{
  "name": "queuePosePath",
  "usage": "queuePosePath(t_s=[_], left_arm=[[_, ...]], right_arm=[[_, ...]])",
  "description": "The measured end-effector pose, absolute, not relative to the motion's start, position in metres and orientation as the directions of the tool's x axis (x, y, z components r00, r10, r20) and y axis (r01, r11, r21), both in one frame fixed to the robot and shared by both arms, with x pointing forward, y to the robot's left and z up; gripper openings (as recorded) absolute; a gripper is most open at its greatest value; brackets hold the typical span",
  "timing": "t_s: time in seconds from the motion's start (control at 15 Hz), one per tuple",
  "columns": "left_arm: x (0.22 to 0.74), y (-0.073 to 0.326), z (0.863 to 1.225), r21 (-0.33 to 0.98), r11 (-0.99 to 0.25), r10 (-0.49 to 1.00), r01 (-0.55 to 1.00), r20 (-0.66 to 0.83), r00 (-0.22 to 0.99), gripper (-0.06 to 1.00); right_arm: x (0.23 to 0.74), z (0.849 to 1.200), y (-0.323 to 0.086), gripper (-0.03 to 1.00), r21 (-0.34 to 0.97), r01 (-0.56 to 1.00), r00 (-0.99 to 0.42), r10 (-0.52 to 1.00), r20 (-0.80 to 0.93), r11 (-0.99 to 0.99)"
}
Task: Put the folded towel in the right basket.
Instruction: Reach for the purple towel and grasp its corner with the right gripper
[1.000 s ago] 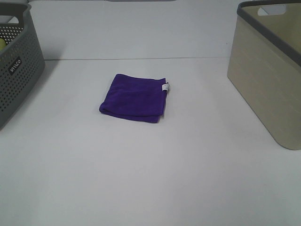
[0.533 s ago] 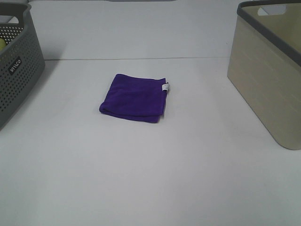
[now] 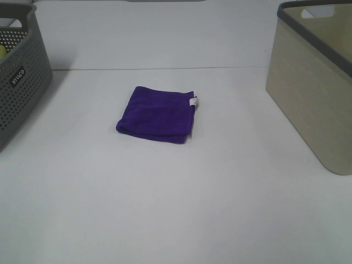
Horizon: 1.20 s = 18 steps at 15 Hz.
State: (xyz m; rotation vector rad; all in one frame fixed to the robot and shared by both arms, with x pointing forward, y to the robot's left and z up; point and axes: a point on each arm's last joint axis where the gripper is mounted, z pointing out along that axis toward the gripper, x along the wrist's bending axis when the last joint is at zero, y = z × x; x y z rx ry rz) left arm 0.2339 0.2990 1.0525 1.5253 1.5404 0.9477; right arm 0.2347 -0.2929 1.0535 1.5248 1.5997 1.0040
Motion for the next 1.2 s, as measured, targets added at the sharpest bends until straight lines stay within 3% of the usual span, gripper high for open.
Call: queuePosePath(t_s=[0.53, 0.67, 0.93, 1.2], left_arm=[[0.234, 0.299, 1.052, 0.898, 0.012, 1.0, 0.439, -0.012, -0.002, 0.99], [0.234, 0.299, 1.052, 0.898, 0.012, 1.0, 0.439, -0.012, -0.002, 0.99], [0.234, 0.299, 1.052, 0.898, 0.012, 1.0, 0.439, -0.012, -0.002, 0.99], [0.234, 0.299, 1.052, 0.898, 0.012, 1.0, 0.439, -0.012, -0.003, 0.99]], right_arm=[[0.236, 1.054, -0.293, 0.98, 0.886, 0.463, -0.059, 0.998, 0.031, 0.0], [0.252, 1.068, -0.292, 0.98, 0.839, 0.544, -0.041, 0.997, 0.067, -0.034], [0.346, 1.133, -0.288, 0.98, 0.632, 0.773, -0.029, 0.991, 0.129, -0.06], [0.417, 1.141, -0.28, 0.98, 0.523, 0.847, -0.025, 0.976, 0.217, -0.094]])
